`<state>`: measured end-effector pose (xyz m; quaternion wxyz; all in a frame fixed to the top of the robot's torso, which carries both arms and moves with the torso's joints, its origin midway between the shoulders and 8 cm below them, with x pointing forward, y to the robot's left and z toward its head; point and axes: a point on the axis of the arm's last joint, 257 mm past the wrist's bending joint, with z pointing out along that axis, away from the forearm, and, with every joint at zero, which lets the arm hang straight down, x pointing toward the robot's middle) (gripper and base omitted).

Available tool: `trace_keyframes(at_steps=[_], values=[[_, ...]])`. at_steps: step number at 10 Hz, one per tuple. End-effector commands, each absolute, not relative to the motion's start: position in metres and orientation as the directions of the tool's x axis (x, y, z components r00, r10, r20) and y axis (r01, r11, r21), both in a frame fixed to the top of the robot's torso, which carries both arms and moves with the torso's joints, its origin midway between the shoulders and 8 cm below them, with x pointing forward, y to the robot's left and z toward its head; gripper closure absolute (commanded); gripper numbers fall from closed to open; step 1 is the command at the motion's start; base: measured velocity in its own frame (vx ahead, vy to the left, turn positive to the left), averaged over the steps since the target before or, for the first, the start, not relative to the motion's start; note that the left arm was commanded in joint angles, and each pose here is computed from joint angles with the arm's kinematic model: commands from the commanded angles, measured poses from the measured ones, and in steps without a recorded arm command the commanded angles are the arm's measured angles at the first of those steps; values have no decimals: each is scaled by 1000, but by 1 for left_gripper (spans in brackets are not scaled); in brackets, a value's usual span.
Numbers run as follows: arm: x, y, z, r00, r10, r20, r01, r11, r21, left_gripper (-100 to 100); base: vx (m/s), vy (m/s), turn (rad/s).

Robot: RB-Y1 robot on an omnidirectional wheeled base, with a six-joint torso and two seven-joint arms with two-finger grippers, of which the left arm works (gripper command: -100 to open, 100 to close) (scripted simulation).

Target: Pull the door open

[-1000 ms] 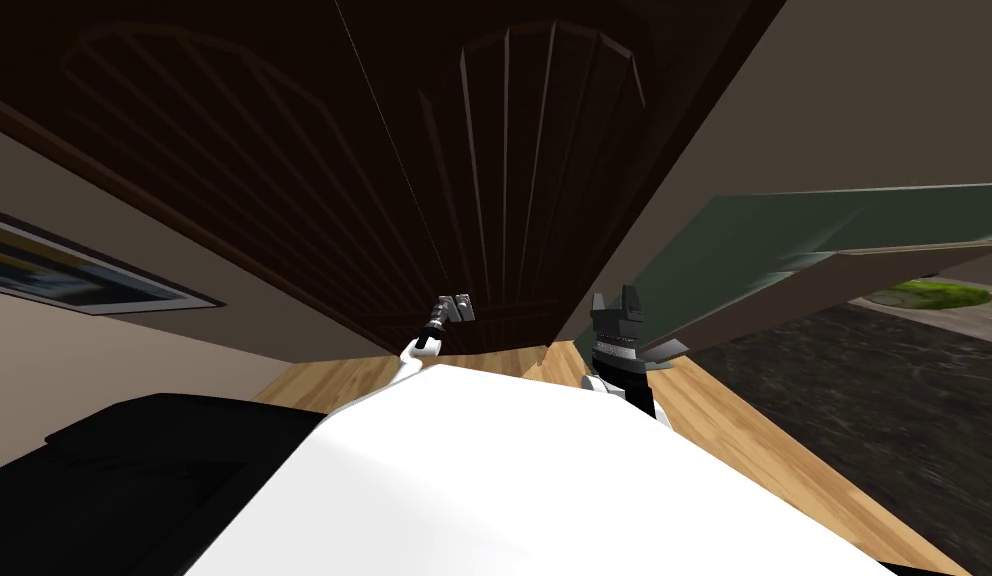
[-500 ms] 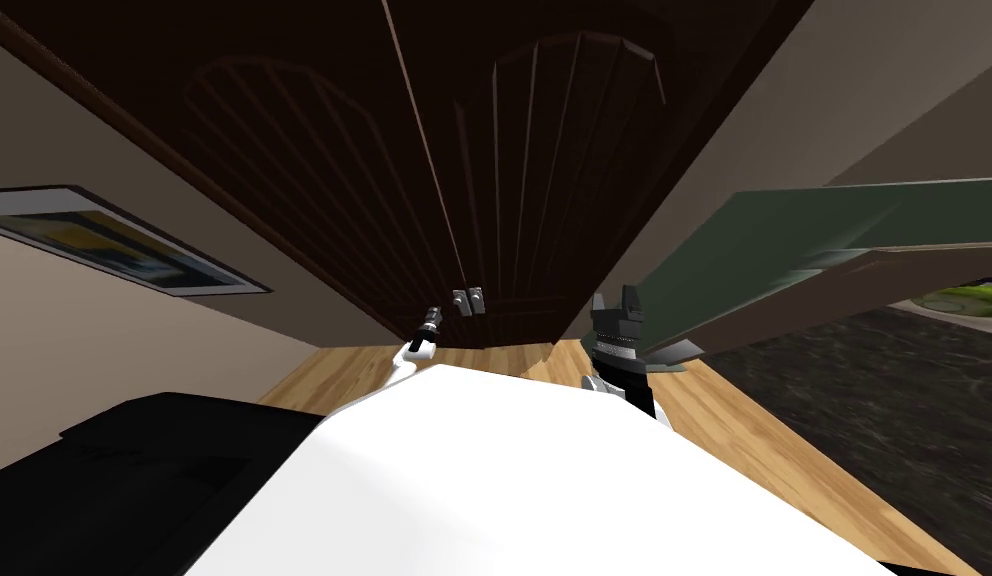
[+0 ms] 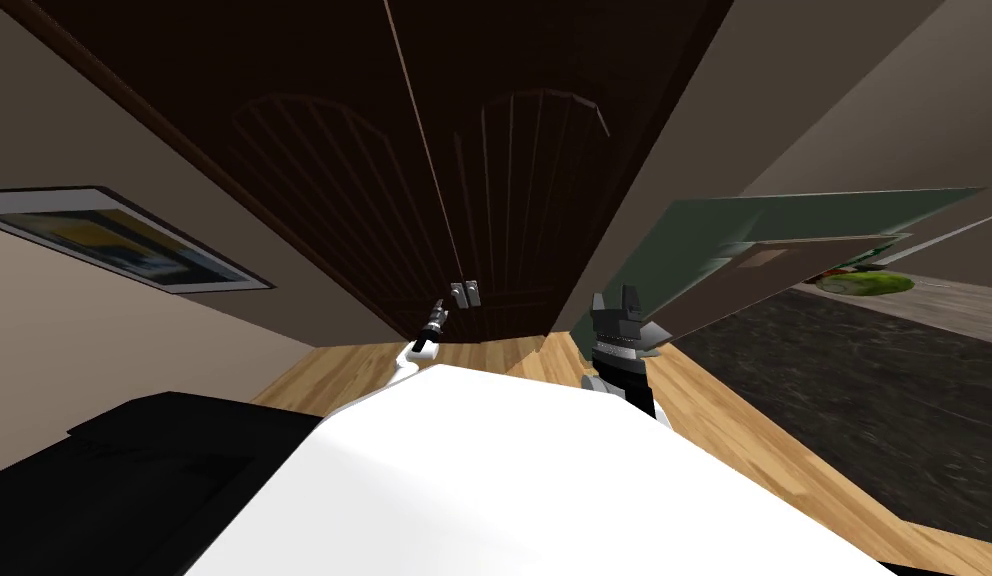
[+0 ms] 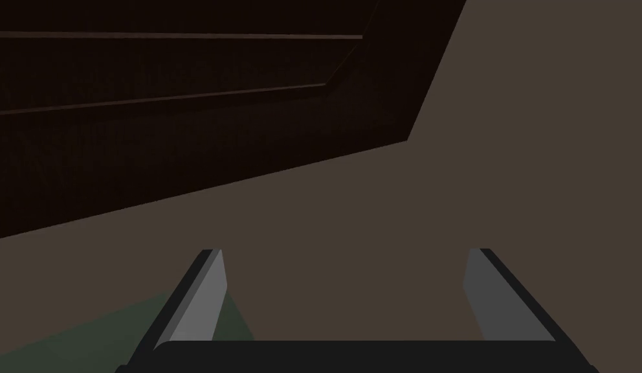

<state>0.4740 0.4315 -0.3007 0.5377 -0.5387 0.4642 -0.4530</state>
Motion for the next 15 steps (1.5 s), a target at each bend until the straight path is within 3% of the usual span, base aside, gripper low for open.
trace_keyframes(at_steps=[1, 4, 7, 12, 13, 15], values=[[474, 432, -301, 159, -987, -11, -13, 9, -1000, -100, -67, -56, -7], [454, 477, -313, 233, -971, -46, -58, 33, -998, -100, 3, 137, 174], [457, 480, -312, 241, -969, -48, -57, 36, -998, -100, 140, 83, -9], [477, 451, -301, 197, -980, -27, -19, 24, -1000, -100, 191, -105, -121], [477, 451, -301, 197, -980, -27, -19, 24, -1000, 100, -9, 5, 27], [477, 451, -301, 197, -980, -27, -19, 24, -1000, 100, -30, 28, -5]])
